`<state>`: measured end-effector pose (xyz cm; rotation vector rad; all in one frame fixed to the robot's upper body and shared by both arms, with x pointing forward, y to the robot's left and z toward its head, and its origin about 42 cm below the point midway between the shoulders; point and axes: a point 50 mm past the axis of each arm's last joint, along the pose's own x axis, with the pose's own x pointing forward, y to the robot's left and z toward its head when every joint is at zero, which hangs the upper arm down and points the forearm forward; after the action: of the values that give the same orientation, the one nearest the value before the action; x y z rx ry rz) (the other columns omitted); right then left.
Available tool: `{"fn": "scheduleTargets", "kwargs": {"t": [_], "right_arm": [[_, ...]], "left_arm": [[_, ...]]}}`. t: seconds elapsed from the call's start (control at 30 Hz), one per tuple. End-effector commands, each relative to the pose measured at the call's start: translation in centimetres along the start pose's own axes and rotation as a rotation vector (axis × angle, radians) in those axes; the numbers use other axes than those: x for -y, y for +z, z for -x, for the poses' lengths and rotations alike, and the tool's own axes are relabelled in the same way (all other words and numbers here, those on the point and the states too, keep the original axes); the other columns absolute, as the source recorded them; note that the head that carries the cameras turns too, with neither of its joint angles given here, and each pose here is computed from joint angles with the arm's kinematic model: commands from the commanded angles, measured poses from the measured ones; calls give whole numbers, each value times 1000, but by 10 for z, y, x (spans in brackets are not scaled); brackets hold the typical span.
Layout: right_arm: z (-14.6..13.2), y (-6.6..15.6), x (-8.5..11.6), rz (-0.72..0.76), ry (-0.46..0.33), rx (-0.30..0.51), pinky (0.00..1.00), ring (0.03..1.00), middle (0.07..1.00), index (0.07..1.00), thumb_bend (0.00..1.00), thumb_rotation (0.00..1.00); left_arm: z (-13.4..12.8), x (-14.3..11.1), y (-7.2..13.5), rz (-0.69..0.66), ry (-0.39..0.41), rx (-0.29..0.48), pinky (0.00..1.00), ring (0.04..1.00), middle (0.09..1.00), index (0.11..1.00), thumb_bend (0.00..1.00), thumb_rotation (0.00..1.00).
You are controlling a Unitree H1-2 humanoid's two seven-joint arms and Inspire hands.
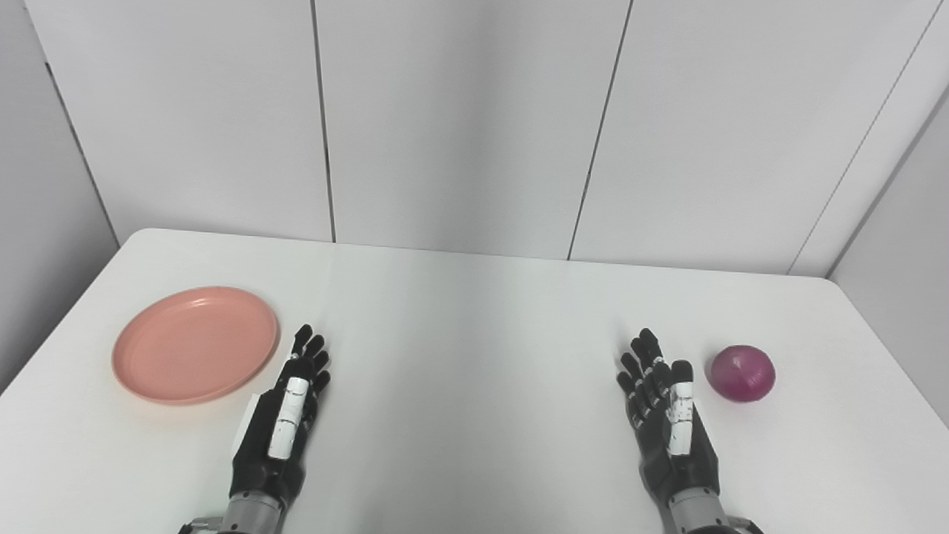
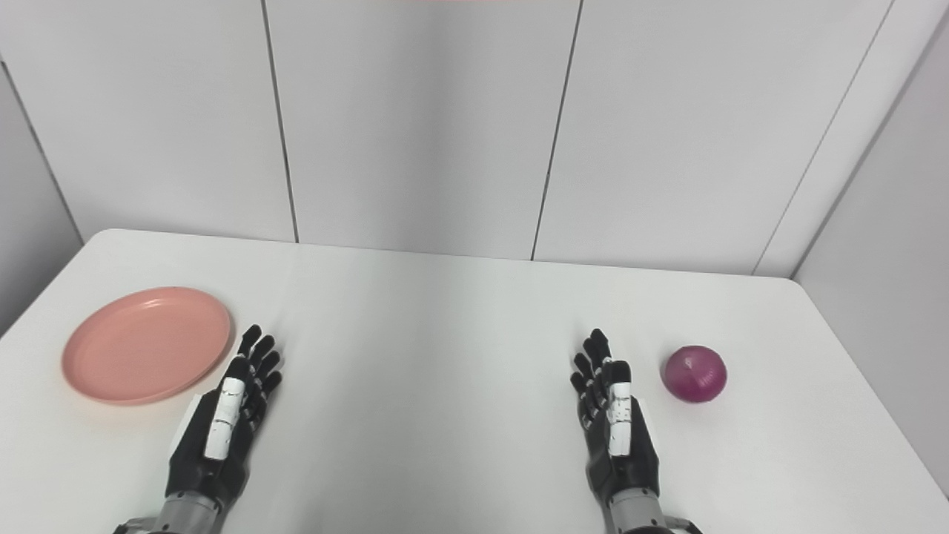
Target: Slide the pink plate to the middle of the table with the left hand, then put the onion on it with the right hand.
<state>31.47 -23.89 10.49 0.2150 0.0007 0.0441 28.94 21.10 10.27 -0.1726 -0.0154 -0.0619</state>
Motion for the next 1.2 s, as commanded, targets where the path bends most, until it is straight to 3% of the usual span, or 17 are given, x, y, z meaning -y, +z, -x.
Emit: {"fn": "scheduleTargets", "kwargs": {"t": [0.0,1.17], "right_arm": [[29,-40,18,-8,-56,-157,1000,995,1000,1000,842,972],[30,-42,17,-13,-51,-165,1000,985,1000,999,835,970]], "left_arm": [[11,-3,-19,13,12,-84,1000,1000,1000,1000,841,877],[12,-5,-19,8,10,-90,1000,1000,1000,1000,838,880]]}}
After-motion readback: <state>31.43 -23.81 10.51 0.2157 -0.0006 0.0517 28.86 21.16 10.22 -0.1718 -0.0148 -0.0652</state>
